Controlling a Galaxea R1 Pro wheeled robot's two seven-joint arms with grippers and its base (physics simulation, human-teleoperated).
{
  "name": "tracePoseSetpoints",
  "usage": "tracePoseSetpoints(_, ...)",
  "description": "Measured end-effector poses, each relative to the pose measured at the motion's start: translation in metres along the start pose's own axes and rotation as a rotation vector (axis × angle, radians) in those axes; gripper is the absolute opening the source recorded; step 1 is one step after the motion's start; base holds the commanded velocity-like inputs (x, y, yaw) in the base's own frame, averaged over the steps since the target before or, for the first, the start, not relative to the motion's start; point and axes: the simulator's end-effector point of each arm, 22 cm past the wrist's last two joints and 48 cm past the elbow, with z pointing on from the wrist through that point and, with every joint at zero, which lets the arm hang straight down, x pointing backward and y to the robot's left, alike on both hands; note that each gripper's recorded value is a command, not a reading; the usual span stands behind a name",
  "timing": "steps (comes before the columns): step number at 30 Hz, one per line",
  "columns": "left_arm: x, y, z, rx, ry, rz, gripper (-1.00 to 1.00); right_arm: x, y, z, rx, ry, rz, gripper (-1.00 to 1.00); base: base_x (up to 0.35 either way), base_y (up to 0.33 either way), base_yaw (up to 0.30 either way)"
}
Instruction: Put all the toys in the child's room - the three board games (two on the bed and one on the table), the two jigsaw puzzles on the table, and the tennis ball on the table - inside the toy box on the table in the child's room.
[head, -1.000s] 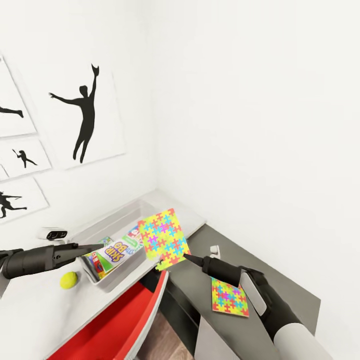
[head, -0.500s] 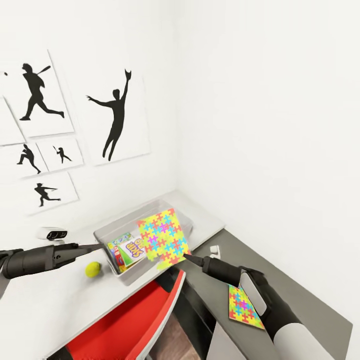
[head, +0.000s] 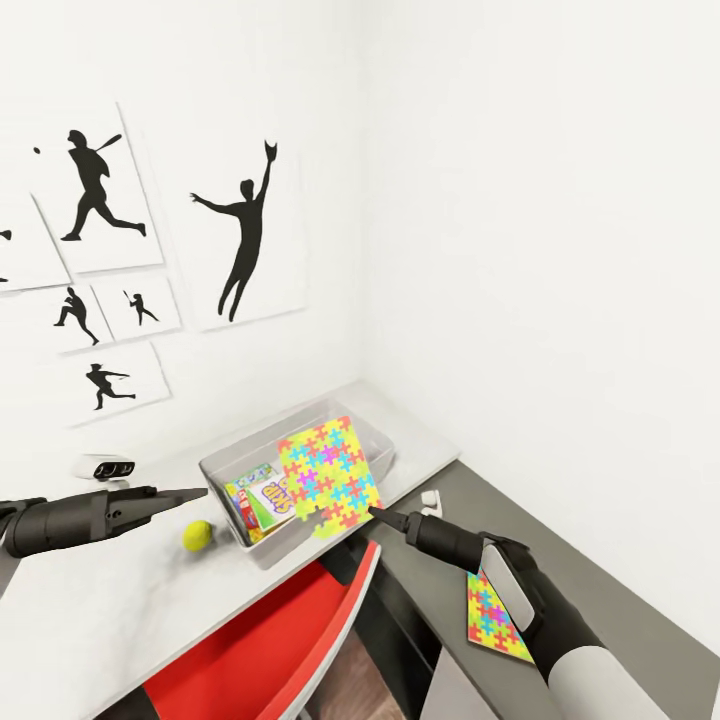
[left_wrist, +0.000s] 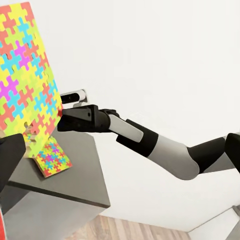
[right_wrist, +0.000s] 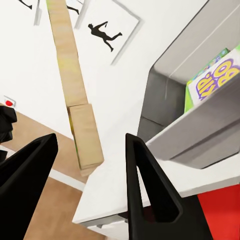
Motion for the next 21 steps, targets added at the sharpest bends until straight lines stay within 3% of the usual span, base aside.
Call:
tracePoseSetpoints(8,-0.0002,-0.0004,-0.0001,0.000,0.000,0.001,1.00,0.0006,0.0009,0.0010,-0.001,0.002,-0.002,-1.00,0.000,0.188,0.089)
tracePoseSetpoints(13,-0.0003,-0.0008,-0.0001,0.000,0.000,0.002,1.00,0.0002,0.0011,0.0010,-0.001,0.001,-0.003,-1.00,0.000,0.038,0.162)
tracePoseSetpoints(21,-0.0003,-0.0008,-0.0001,0.000,0.000,0.002,1.00,-0.0009,0.0009,-0.0001,-0.001,-0.002,-0.003,-1.00,0.000,0.004,0.019)
